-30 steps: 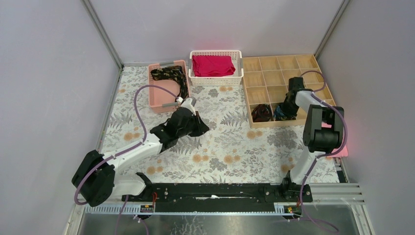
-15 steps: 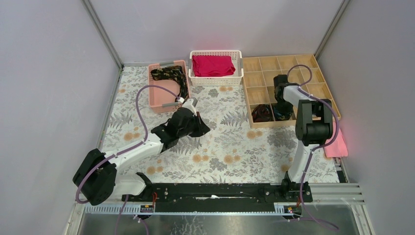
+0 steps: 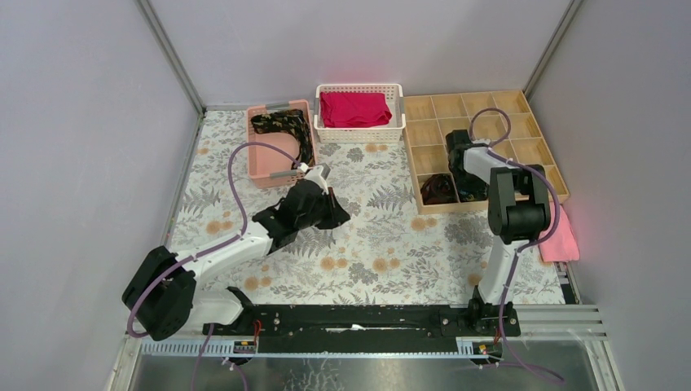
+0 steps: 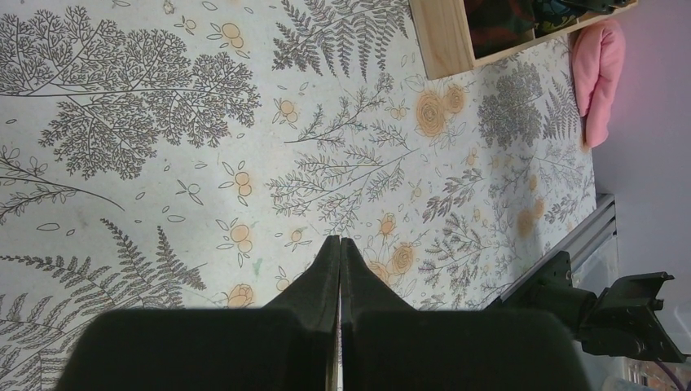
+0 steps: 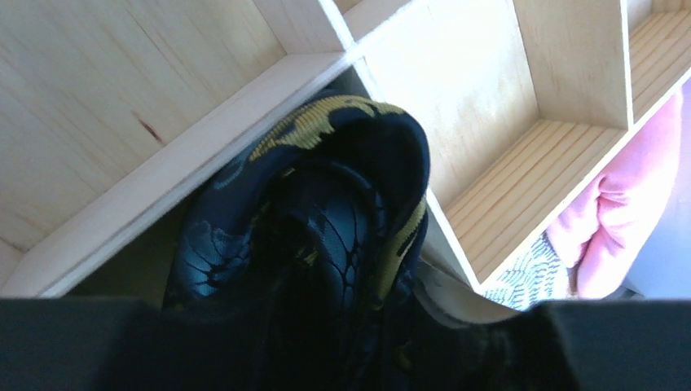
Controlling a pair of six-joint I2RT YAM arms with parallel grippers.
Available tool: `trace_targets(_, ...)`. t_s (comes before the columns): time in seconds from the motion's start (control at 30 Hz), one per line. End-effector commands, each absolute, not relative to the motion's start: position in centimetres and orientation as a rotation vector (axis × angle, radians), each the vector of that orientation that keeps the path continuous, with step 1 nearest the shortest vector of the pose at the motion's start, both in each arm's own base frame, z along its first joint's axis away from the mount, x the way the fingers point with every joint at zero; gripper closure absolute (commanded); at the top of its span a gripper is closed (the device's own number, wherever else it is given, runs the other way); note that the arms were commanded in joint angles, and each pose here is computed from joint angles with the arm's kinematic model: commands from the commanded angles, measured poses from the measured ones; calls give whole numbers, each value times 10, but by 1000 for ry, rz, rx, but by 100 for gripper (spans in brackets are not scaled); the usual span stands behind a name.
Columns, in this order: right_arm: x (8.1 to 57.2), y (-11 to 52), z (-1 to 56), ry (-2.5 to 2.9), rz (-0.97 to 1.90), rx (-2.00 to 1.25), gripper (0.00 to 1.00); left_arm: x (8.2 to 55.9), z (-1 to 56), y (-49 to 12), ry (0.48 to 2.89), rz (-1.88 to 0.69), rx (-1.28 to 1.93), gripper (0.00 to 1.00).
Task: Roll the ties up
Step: Place the tie in the storage box.
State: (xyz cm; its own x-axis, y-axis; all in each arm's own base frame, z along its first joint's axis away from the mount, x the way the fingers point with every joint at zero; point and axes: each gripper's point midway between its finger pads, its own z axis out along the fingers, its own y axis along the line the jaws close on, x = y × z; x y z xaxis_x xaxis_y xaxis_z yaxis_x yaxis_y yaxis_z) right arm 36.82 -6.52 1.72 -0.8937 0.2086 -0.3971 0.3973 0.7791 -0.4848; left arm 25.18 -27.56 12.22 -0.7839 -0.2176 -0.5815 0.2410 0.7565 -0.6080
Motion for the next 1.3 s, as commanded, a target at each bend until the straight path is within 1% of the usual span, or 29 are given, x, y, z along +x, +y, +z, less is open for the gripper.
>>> trace_targets(0.0,276,-50,-23,2997,-769,426,48,255,124,-280,2269,-937,61,100)
trace_targets(0.07,279,-43,-14,2953,-679,452,41,255,124,-280,2266,-936,62,100)
trace_targets(0.1,281,-41,-8,2931,-639,461,37,254,124,-280,2267,-937,64,100)
trace_targets(0.13,282,-37,-4,2911,-592,466,35,255,124,-280,2267,-938,64,100)
trace_targets(0.23,286,-18,8,2872,-393,478,34,254,123,-280,2270,-939,66,100)
trace_targets(0.3,287,-11,17,2840,-317,483,35,254,121,-281,2275,-944,66,100)
trace_targets(0.4,291,-15,35,2766,-320,512,38,253,118,-284,2285,-957,73,100)
trace_targets(0.5,299,-21,55,2674,-336,538,34,252,115,-287,2294,-971,80,100)
trace_targets(0.67,311,-23,83,2557,-307,568,34,252,114,-289,2298,-988,79,100)
trace_targets(0.83,311,-17,110,2492,-238,573,35,254,116,-290,2291,-987,81,100)
trace_targets(0.87,310,-17,114,2478,-225,573,38,254,116,-290,2290,-985,79,100)
trace_targets(0.93,308,-16,115,2468,-215,568,56,255,116,-291,2294,-986,80,100)
trace_targets(0.97,307,-17,114,2471,-222,568,69,255,115,-292,2294,-986,79,100)
trace_targets(1.0,305,-18,112,2481,-229,569,85,255,114,-292,2297,-987,79,100)
trace_targets(1.03,304,-17,110,2499,-233,566,94,255,114,-293,2299,-991,79,100)
trace_targets(1.07,302,-18,107,2509,-244,568,99,255,113,-293,2303,-992,80,100)
trace_targets(1.27,293,-21,80,2588,-301,579,100,252,113,-293,2303,-1007,82,100)
